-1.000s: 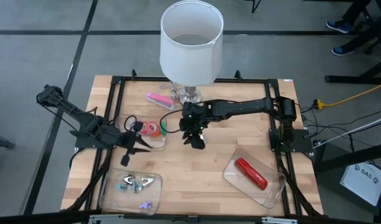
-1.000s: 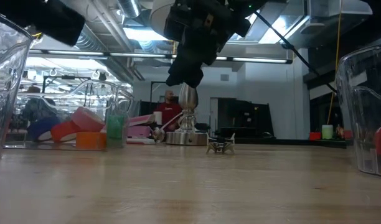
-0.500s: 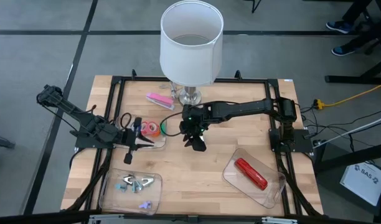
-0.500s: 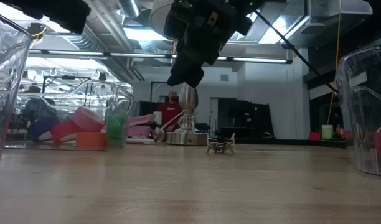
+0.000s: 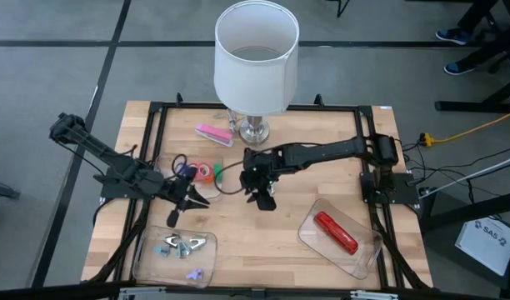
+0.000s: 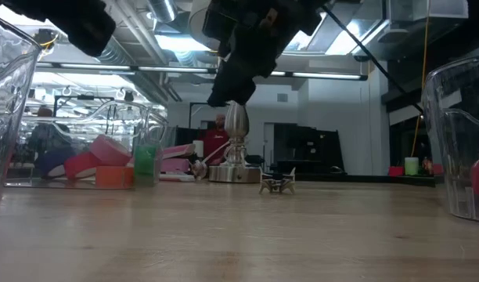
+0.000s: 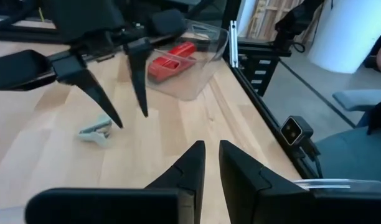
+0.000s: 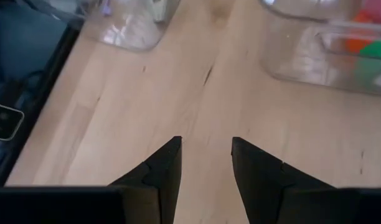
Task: Pick and place Stapler, Stapler remover, tape
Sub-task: Put the gray staple remover into the bottom left transparent bin
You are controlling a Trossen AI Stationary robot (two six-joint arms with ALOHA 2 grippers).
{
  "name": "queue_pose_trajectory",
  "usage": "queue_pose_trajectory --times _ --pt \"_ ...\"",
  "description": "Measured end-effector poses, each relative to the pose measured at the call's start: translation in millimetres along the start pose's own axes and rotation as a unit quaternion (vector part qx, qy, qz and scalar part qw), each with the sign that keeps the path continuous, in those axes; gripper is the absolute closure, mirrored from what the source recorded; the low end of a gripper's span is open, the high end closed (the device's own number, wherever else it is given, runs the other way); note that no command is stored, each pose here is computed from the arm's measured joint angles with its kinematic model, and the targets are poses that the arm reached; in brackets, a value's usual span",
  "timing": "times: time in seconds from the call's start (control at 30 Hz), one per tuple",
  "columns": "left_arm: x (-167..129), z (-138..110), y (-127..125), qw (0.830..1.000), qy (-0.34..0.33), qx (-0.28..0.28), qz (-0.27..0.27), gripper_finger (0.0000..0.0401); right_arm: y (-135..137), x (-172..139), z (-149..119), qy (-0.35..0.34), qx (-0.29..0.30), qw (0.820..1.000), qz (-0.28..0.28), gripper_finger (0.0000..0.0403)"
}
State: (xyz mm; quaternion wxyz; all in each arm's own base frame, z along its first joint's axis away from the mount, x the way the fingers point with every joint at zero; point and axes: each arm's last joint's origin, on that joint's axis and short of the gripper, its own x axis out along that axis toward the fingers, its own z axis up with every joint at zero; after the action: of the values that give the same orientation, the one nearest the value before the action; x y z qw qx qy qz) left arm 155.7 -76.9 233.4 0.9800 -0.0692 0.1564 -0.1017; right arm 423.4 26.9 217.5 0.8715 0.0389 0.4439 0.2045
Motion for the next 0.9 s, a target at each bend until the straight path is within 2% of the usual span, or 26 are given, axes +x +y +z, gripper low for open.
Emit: queue_pose_trajectory --times 0.2,0.3,0.43,0.5,0.57,0.7,0.73,0.8,0.9 --pt "4.2 4.2 2.4 1.000 -0.002 -0.012 -0.017 0.0360 14.2 6.4 -1.6 0.022 -0.011 0.998 -0.056 0.0261" --pt "3.2 8.3 1.3 1.000 -0.001 -0.016 -0.020 0.0364 23.1 9.4 -4.4 0.039 0.001 0.998 -0.054 0.0261" --pt "-4.3 14.5 2.3 0.998 0.053 -0.011 -0.034 0.0370 29.6 11.5 -5.7 0.046 0.024 0.997 -0.051 0.0261" --pt "-12.7 27.7 0.9 0.995 0.060 -0.029 -0.070 0.0373 29.5 11.4 -5.6 0.045 0.032 0.997 -0.051 0.0261" --pt "-22.2 36.6 -1.5 0.988 0.072 -0.042 -0.127 0.0376 29.4 11.4 -5.6 0.045 0.033 0.997 -0.051 0.0261" --pt "-40.5 45.6 -9.2 0.955 0.084 -0.039 -0.282 0.0384 29.4 11.4 -5.3 0.044 0.032 0.997 -0.051 0.0261" --pt "-44.4 46.4 -9.7 0.950 0.082 -0.037 -0.300 0.0387 29.4 11.4 -5.3 0.044 0.031 0.997 -0.051 0.0261" --pt "-49.1 46.0 -7.0 0.957 0.077 -0.038 -0.279 0.0393 29.3 11.3 -5.6 0.046 0.031 0.997 -0.051 0.0261" --pt "-50.9 44.5 2.9 0.983 0.060 -0.041 -0.166 0.0399 28.8 10.4 -10.7 0.072 0.026 0.996 -0.051 0.0261"
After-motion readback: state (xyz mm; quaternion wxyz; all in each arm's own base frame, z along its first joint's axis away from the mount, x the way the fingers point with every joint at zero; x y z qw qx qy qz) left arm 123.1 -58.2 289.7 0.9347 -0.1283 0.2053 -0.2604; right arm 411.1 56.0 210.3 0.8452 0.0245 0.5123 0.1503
